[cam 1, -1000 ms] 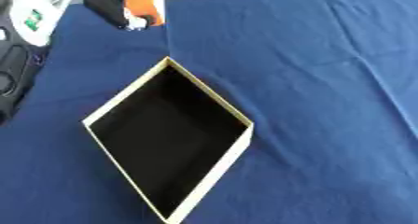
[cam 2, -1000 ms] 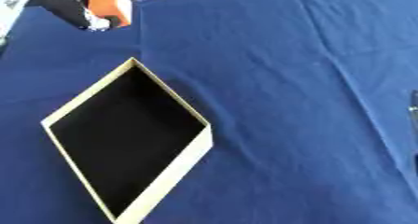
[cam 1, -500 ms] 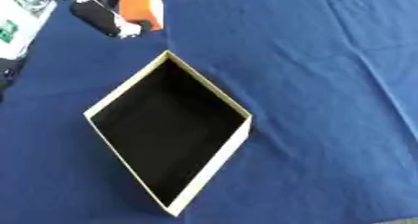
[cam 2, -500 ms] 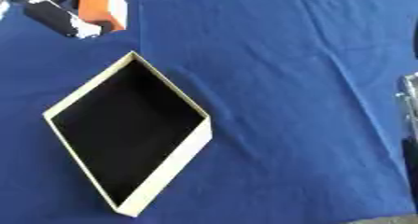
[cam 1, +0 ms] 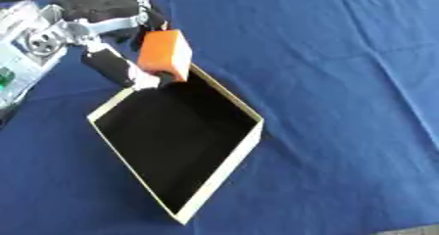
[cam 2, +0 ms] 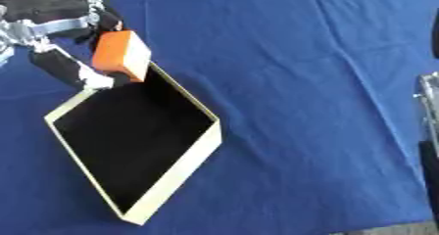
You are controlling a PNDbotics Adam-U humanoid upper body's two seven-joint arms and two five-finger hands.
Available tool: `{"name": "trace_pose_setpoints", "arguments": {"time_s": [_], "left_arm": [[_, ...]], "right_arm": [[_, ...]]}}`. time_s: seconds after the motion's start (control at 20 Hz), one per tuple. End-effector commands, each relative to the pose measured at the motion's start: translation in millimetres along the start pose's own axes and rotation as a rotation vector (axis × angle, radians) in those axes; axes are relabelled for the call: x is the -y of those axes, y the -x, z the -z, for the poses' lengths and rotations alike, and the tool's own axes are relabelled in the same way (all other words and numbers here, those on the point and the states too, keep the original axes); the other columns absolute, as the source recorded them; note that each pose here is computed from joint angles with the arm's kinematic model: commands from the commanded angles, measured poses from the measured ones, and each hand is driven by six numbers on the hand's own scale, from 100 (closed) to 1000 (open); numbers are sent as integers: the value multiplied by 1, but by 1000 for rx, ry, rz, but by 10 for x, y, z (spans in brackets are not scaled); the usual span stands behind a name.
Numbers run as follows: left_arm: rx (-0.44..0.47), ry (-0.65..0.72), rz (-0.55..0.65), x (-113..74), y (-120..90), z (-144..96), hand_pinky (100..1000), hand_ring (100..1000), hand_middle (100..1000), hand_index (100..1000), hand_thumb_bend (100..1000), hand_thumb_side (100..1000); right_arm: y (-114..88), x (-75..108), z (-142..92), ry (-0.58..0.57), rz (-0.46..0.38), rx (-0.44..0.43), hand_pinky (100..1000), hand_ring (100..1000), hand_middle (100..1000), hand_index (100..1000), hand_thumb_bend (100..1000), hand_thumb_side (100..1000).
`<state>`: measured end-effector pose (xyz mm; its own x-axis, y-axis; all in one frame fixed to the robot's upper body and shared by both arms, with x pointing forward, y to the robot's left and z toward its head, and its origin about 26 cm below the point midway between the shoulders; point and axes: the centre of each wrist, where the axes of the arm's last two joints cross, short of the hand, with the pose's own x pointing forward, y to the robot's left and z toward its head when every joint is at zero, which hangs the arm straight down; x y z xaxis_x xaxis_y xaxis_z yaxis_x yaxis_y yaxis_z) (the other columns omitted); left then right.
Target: Pick up objects on the table and place them in the box.
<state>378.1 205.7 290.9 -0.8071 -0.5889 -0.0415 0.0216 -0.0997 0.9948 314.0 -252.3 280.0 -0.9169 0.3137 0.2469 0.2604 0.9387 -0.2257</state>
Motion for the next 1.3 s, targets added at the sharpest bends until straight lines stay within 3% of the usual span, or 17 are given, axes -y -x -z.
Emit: {"name": "trace_pose_setpoints", "arguments": {"time_s": [0.05, 0.45, 0.75, 0.9, 1.05, 1.15, 1.3], "left_arm": [[6, 10, 48, -34, -135, -123, 223, 356, 344, 483, 100, 411], [6, 70, 55, 65, -545, -186, 223, 349, 347, 486, 100, 401], [-6, 103, -1, 149, -655, -50, 259, 376, 379, 514, 100, 370], [-2, 132, 4, 199, -659, 11, 339, 458, 465, 597, 100, 251], [0, 176, 41, 238, -645, 37, 435, 558, 563, 709, 100, 245], [0, 193, 74, 237, -639, 42, 480, 622, 627, 774, 184, 293], [-8, 202, 122, 228, -628, 48, 518, 706, 723, 850, 501, 456]], "right_arm": [[-59, 32, 60, 12, -5, 35, 770, 777, 649, 763, 100, 835], [-62, 18, 64, 18, 6, 37, 770, 777, 648, 762, 100, 837], [-58, 15, 53, 19, 9, 31, 770, 776, 647, 761, 100, 841], [-56, 16, 49, 21, 10, 29, 770, 776, 646, 761, 100, 841], [-55, 17, 46, 21, 10, 27, 770, 776, 645, 761, 100, 843], [-54, 17, 43, 21, 10, 26, 769, 776, 645, 761, 100, 844], [-53, 16, 40, 21, 11, 25, 770, 776, 644, 761, 100, 844]]}}
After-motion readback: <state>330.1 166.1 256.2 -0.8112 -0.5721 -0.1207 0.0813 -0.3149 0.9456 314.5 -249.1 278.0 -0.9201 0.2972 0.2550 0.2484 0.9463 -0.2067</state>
